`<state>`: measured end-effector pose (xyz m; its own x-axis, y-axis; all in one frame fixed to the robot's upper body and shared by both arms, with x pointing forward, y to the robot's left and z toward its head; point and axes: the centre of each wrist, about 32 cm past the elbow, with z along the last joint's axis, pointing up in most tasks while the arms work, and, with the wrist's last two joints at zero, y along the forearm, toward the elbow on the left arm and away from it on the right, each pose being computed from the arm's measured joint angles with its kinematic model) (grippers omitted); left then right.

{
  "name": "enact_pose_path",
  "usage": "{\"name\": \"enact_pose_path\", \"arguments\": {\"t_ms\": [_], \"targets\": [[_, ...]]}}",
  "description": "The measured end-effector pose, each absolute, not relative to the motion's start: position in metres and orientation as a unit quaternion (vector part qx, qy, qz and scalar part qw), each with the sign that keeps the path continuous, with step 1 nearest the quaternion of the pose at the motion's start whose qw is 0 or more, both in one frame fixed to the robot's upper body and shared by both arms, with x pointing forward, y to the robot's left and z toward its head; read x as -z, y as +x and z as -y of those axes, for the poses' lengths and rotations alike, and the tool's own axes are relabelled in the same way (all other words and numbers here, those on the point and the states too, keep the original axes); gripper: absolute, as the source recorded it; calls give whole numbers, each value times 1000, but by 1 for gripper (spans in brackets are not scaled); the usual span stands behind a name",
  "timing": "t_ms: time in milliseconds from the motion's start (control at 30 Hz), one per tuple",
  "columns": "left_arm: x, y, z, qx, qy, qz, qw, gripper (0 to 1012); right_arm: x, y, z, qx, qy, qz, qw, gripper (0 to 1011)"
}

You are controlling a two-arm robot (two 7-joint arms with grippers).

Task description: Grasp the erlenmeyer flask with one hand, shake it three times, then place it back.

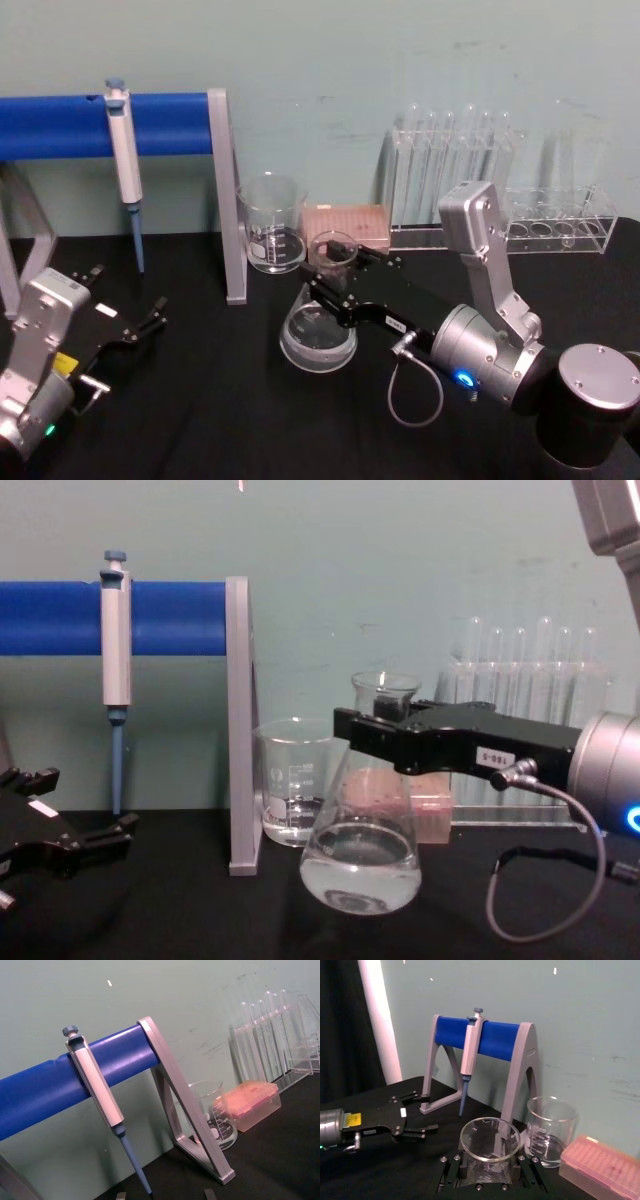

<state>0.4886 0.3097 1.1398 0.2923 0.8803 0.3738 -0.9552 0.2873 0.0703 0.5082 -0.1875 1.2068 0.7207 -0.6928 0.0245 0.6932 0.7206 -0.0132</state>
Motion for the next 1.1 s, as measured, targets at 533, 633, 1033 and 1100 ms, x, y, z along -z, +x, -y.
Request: {"name": "enact_pose_path", "arguments": {"t_ms": [533,633,1033,1100], "targets": [[-1140,489,-310,-580,141,132,791,1001,-1207,508,182,352,-8,4,936,457],[-1140,489,-310,-580,141,132,791,1001,-1207,508,183,352,-8,5,936,457],[-1140,489,-310,-580,142,132,791,1001,-1207,509,189,376,-6,8,927,456],[-1140,489,-310,-580,142,132,791,1001,-1207,509,190,380,-6,8,925,457]]}}
